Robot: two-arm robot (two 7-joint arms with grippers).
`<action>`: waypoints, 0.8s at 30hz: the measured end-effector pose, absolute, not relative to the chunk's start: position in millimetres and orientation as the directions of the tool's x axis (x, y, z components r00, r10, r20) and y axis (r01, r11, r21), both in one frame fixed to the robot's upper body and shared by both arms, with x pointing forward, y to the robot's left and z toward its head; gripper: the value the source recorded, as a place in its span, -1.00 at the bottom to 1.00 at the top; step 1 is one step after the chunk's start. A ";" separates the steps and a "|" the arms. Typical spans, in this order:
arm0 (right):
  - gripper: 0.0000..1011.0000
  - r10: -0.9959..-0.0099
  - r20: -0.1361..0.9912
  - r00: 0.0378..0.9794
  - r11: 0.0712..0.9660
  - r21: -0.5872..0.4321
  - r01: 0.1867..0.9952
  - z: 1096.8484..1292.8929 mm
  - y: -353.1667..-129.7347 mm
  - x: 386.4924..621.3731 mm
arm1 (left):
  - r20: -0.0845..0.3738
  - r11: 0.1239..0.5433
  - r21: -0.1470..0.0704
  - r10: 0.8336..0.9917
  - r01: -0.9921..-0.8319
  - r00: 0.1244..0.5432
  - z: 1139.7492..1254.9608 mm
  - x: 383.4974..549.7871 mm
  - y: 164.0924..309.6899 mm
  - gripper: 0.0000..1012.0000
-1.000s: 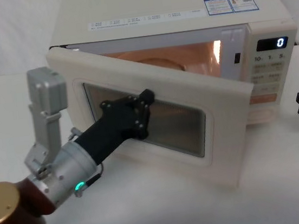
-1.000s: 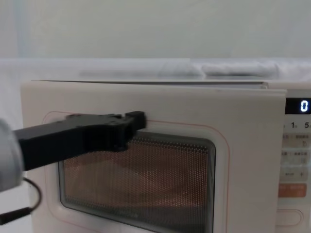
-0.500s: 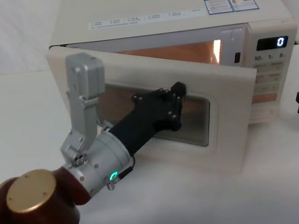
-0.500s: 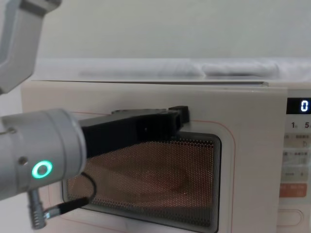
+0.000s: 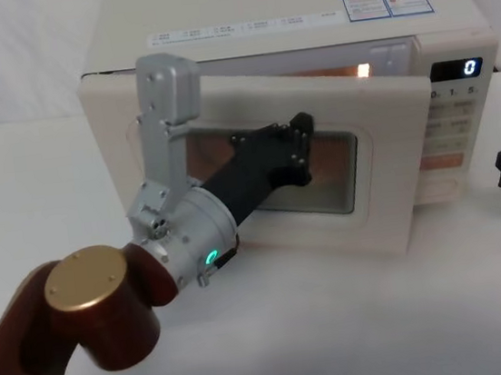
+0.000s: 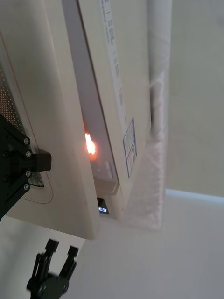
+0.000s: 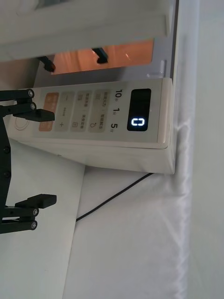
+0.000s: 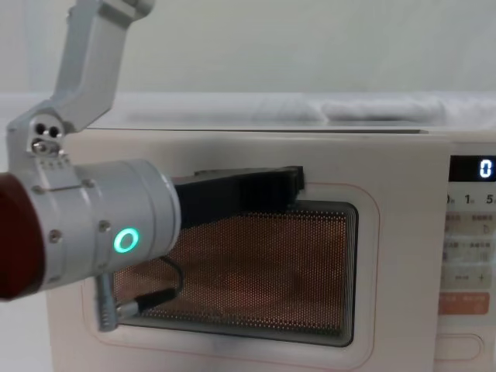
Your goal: Press the button to open the microwave door with one hand; close the microwave door with the other hand.
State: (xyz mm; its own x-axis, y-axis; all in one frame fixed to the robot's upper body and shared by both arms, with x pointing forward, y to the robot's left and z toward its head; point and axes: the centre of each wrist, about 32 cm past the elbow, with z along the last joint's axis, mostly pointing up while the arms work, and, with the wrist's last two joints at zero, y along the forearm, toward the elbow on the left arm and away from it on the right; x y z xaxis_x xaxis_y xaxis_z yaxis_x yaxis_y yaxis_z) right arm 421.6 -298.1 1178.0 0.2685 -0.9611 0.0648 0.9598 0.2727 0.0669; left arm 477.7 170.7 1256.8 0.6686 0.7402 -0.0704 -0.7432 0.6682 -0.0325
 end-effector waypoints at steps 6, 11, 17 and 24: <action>0.98 -0.961 0.065 0.269 0.273 0.067 0.960 1178.0 -298.1 421.6 | -0.007 0.648 -0.031 0.761 -0.761 0.649 1259.2 482.4 159.8 -1.00; 0.98 -0.961 0.065 0.268 0.273 0.067 0.960 1178.0 -298.1 421.6 | 0.041 0.637 -0.032 0.771 -0.771 0.635 1260.5 486.2 153.0 -1.00; 0.98 -0.961 0.065 0.269 0.273 0.067 0.960 1178.0 -298.1 421.6 | 0.065 0.620 -0.037 0.784 -0.784 0.617 1262.3 491.6 146.8 -1.00; 0.98 -0.961 0.065 0.269 0.273 0.067 0.960 1178.0 -298.1 421.6 | 0.072 0.601 -0.041 0.799 -0.798 0.597 1263.2 498.7 144.1 -1.00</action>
State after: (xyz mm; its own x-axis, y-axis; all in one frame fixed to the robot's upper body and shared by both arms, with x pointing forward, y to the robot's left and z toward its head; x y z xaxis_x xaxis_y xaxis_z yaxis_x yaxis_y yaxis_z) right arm 421.6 -298.1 1178.0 0.2685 -0.9611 0.0649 0.9598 0.2727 0.0670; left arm 498.7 144.1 1263.2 0.5972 0.7989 0.0718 -0.7985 0.6006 -0.0413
